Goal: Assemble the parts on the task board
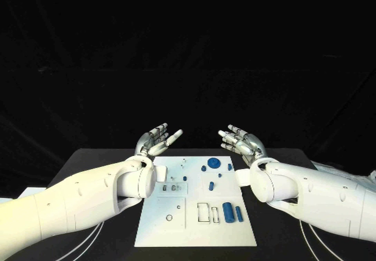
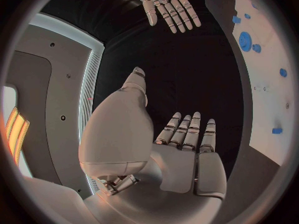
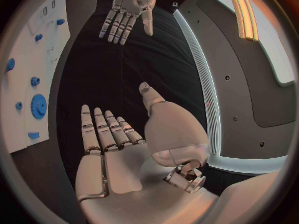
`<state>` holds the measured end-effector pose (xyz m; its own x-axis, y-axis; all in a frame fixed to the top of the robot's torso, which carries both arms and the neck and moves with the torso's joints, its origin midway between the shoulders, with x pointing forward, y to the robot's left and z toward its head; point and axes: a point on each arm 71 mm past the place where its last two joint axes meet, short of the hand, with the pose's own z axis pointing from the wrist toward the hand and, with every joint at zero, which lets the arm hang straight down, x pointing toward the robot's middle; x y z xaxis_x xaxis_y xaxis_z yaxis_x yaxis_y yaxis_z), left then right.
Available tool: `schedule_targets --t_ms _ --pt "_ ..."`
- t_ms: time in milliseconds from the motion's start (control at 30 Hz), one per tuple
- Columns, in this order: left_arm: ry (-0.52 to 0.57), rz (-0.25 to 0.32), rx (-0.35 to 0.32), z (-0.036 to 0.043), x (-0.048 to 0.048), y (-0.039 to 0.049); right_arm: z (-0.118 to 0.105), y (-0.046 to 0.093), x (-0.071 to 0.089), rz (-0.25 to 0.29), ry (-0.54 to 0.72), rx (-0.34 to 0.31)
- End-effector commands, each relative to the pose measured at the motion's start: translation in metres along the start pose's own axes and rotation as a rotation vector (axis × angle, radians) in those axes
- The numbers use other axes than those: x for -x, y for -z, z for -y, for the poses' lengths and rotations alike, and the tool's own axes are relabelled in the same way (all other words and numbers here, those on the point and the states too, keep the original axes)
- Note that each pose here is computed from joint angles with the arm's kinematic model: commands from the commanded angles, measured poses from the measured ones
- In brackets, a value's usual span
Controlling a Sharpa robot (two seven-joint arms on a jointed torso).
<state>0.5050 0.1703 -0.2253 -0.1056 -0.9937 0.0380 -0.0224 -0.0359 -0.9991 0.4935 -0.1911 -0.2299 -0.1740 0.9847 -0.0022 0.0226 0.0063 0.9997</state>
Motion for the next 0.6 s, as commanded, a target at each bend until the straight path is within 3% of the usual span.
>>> schedule_targets --t_ms 33,200,333,367,600 --pt "0.026 -0.073 0.006 0.0003 -0.0056 -0.0008 0.002 -0.004 -0.013 -0.218 0.01 -0.024" --pt "0.026 -0.073 0.006 0.0003 -0.0056 -0.0008 0.003 -0.007 -0.014 -0.272 0.022 -0.035" --pt "0.026 -0.073 0.006 0.0003 -0.0056 -0.0008 0.003 -0.008 -0.014 -0.284 0.025 -0.038" --pt "0.026 -0.064 -0.017 0.0026 0.0141 0.0017 -0.012 -0.016 0.016 -0.191 0.368 0.132" --pt "0.032 -0.075 -0.02 0.0067 0.0199 0.0085 -0.022 -0.019 0.022 -0.184 0.474 0.18"
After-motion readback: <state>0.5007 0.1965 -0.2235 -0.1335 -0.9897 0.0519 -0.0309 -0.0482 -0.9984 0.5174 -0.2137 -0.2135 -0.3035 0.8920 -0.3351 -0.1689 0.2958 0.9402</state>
